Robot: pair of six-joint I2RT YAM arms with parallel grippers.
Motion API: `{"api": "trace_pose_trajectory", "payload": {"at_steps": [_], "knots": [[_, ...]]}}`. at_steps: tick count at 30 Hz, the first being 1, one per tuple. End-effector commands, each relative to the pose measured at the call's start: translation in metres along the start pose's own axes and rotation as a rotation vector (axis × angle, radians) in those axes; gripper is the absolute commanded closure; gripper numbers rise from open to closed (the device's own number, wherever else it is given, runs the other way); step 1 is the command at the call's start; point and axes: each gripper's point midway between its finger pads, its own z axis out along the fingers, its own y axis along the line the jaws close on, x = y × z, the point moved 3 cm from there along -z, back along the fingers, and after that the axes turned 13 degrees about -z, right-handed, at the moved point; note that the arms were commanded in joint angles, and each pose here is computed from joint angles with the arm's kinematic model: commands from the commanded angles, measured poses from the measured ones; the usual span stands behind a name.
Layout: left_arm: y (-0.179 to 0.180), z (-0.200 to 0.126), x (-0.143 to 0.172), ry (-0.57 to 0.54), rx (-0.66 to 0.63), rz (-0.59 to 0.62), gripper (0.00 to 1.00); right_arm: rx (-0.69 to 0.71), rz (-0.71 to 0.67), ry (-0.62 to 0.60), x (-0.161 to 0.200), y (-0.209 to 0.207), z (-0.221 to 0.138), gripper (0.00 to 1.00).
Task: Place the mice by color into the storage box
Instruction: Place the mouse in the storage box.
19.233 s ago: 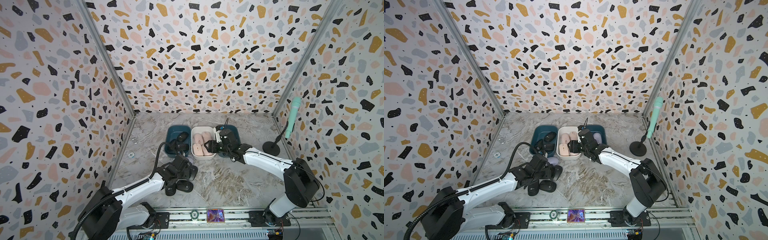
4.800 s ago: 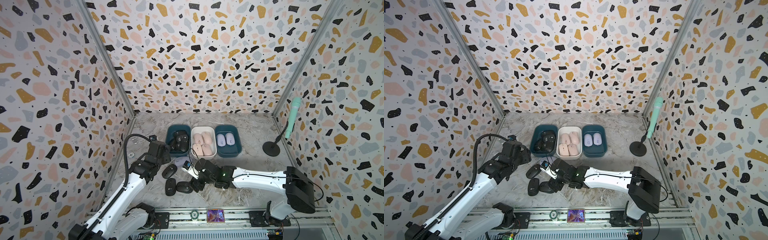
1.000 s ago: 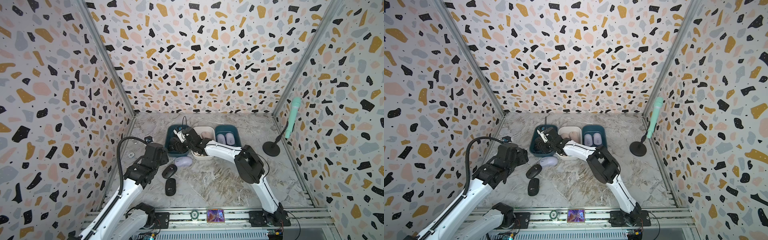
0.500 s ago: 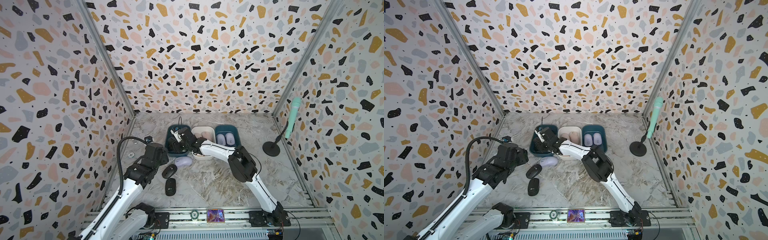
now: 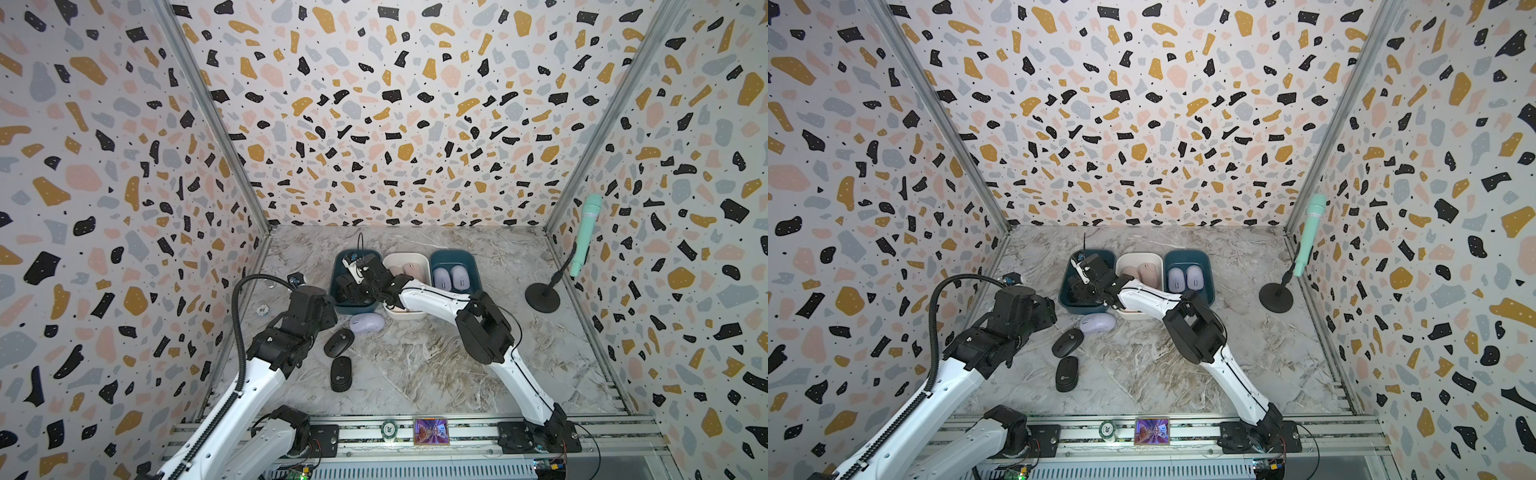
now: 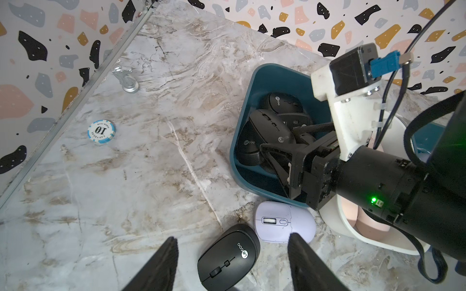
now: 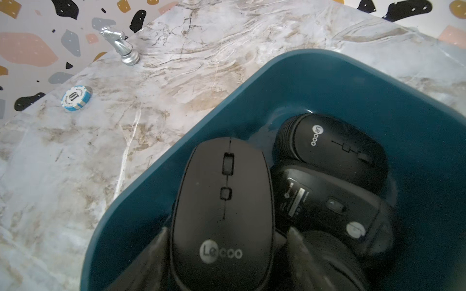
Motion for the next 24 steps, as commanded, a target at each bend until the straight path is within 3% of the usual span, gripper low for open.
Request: {"api": "trace_pose_trajectory", "payload": {"at_steps": [1,9,14,19,24], "knots": [[0.0,-0.001,-0.003,-0.016,0.009,-0.017,0.32,0.023,-0.004,-0.076,-0.034,-0.005,-0.038,0.27],[0.0,-0.004,-0.005,-0.023,0.011,-0.023,0.32,0.079,0.006,-0.19,-0.059,-0.014,-0.102,0.27],[-0.001,-0.006,-0.009,-0.036,0.007,-0.022,0.32,0.077,0.024,-0.214,-0.053,-0.014,-0.136,0.26],[0.001,-0.007,-0.012,-0.048,-0.017,-0.006,0.32,0.022,0.039,-0.173,-0.024,0.002,-0.161,0.27],[0.006,-0.002,-0.006,-0.023,-0.048,0.005,0.31,-0.014,-0.032,-0.079,0.018,0.042,-0.177,0.27]]}}
